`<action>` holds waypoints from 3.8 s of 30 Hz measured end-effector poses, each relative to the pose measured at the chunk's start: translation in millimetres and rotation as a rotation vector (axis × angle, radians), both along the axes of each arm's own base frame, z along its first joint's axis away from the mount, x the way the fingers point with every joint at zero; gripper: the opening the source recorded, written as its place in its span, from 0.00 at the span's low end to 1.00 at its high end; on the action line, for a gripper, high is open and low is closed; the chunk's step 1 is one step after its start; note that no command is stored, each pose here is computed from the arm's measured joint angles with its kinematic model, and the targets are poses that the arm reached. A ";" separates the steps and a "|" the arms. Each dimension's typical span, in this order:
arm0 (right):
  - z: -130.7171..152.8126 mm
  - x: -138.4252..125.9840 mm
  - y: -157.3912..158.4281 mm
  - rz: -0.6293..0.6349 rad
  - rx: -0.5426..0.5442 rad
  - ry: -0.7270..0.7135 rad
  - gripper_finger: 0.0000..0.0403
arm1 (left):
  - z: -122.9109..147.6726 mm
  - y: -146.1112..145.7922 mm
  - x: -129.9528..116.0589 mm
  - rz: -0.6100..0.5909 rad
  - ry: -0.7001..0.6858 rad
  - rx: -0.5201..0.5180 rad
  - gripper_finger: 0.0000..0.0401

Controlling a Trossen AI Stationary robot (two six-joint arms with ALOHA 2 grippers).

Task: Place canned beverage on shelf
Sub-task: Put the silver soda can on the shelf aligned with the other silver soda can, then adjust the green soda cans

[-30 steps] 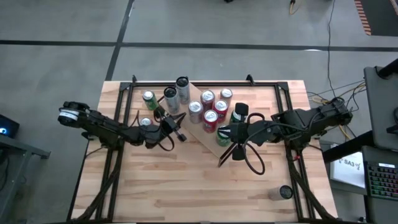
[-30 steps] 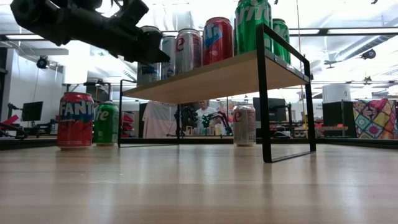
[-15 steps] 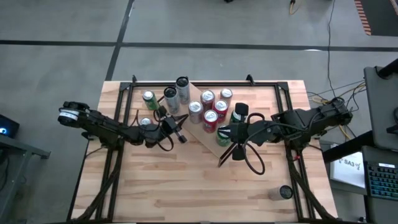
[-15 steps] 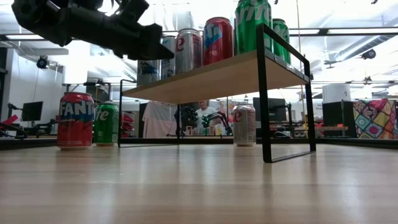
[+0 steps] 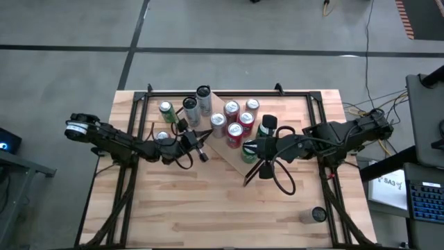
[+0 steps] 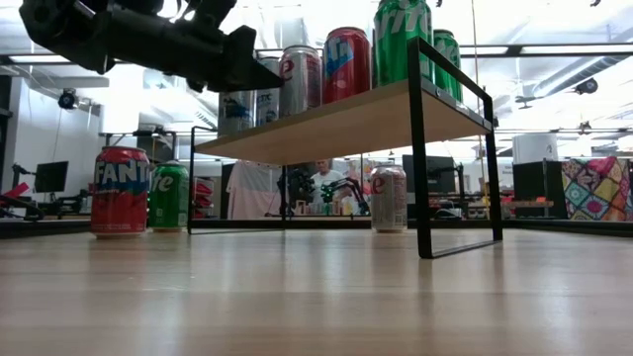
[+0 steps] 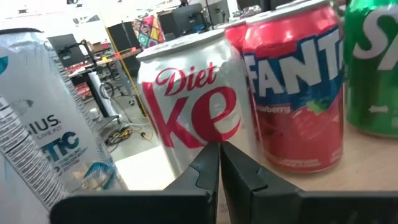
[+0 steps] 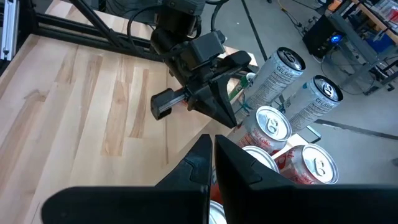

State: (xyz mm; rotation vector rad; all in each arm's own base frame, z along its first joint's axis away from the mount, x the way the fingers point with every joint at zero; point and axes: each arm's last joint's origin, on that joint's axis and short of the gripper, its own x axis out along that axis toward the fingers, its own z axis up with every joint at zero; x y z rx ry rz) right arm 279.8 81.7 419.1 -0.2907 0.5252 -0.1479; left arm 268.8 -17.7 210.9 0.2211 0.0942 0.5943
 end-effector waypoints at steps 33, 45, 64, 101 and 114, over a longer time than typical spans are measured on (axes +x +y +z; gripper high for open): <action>0.0 0.0 0.0 -0.001 0.002 -0.001 0.02 | 1.3 4.7 0.4 0.068 -0.024 0.007 0.00; 0.0 0.0 0.0 -0.002 0.003 0.000 0.02 | 1.9 4.5 1.4 0.027 -0.037 0.002 0.00; 0.0 0.0 0.0 -0.009 0.016 -0.004 0.02 | 5.3 4.2 0.9 0.028 -0.058 0.013 0.00; -29.6 14.0 19.0 -0.271 0.463 0.039 0.02 | 85.7 -59.3 -69.4 -0.185 -0.197 0.266 0.00; -31.2 -8.4 -12.5 -0.631 0.314 0.026 0.02 | 85.8 -59.4 -69.4 -0.184 -0.191 0.278 0.00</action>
